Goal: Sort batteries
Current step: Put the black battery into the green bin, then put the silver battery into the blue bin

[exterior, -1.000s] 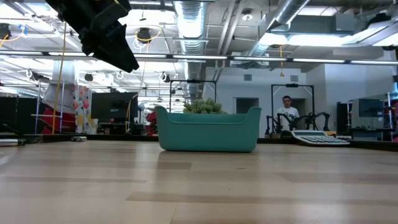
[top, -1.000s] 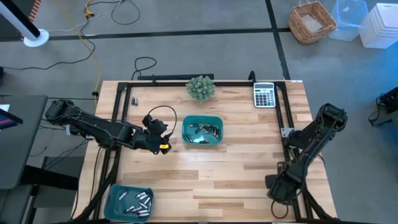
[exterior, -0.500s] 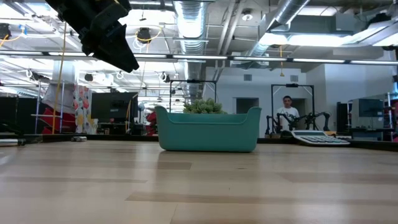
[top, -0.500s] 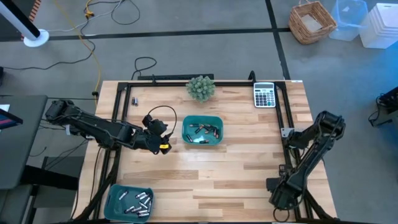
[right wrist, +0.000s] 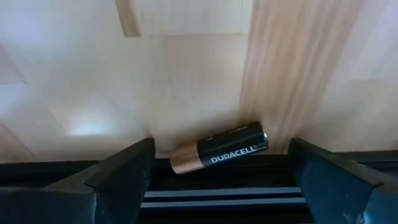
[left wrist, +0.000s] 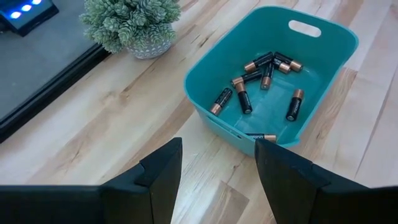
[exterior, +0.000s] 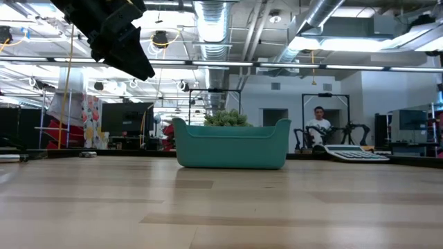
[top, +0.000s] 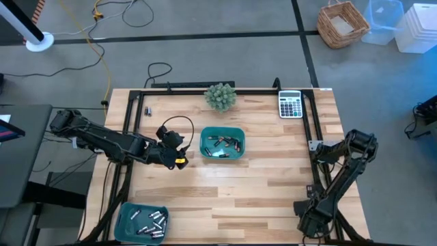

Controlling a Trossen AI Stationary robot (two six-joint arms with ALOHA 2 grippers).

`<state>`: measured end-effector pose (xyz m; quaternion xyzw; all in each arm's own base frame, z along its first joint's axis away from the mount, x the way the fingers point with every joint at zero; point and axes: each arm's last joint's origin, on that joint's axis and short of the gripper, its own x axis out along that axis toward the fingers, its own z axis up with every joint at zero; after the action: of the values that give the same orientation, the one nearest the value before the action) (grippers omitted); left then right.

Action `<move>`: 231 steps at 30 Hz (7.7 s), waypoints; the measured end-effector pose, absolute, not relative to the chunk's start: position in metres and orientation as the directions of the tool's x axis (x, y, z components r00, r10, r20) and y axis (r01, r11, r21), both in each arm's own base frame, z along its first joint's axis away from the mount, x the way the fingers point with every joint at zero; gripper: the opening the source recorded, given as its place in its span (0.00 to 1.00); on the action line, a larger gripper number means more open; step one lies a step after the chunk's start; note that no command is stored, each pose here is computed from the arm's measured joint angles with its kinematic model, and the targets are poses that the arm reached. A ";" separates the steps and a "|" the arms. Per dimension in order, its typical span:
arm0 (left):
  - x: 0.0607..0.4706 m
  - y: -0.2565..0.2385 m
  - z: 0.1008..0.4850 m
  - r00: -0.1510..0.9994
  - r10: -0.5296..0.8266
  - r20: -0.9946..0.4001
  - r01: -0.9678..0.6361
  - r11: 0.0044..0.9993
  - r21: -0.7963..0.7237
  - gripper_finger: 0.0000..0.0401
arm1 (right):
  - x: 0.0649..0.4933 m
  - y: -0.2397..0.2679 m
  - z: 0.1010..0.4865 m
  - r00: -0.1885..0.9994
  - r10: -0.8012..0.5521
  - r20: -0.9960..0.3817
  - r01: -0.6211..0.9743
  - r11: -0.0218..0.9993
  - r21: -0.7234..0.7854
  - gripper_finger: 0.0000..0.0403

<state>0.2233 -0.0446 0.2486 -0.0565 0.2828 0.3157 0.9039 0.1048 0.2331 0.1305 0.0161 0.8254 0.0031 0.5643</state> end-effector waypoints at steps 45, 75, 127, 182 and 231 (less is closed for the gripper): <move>0.223 -0.045 0.249 0.640 0.539 -0.547 -0.603 0.794 0.077 0.49 | 0.120 0.233 0.129 -0.327 0.106 -0.939 0.179 0.983 0.048 0.38; 0.223 -0.045 0.249 0.641 0.539 -0.547 -0.603 0.794 0.076 0.49 | 0.137 0.221 0.132 -0.313 0.116 -0.942 0.135 0.988 0.077 0.07; 0.235 -0.056 0.225 0.901 0.287 -0.325 -0.319 0.946 -0.048 0.49 | 0.180 0.171 0.228 0.708 -0.157 -0.688 0.180 0.983 -0.038 0.07; 0.157 0.066 0.205 0.167 0.740 -0.652 -0.979 0.204 -0.020 0.45 | 0.323 -0.036 0.233 0.912 -0.306 -0.272 0.246 0.941 -0.234 0.60; 0.138 0.237 0.207 -0.196 0.234 -0.952 -0.977 0.041 0.211 0.44 | 0.282 -0.059 0.211 0.922 -0.337 -0.194 0.294 0.931 -0.218 0.60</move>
<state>0.1380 0.2370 0.2070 -0.3685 0.5041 0.5864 0.5159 0.2818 -0.0595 0.2111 -0.0929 0.1147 -0.1615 0.9758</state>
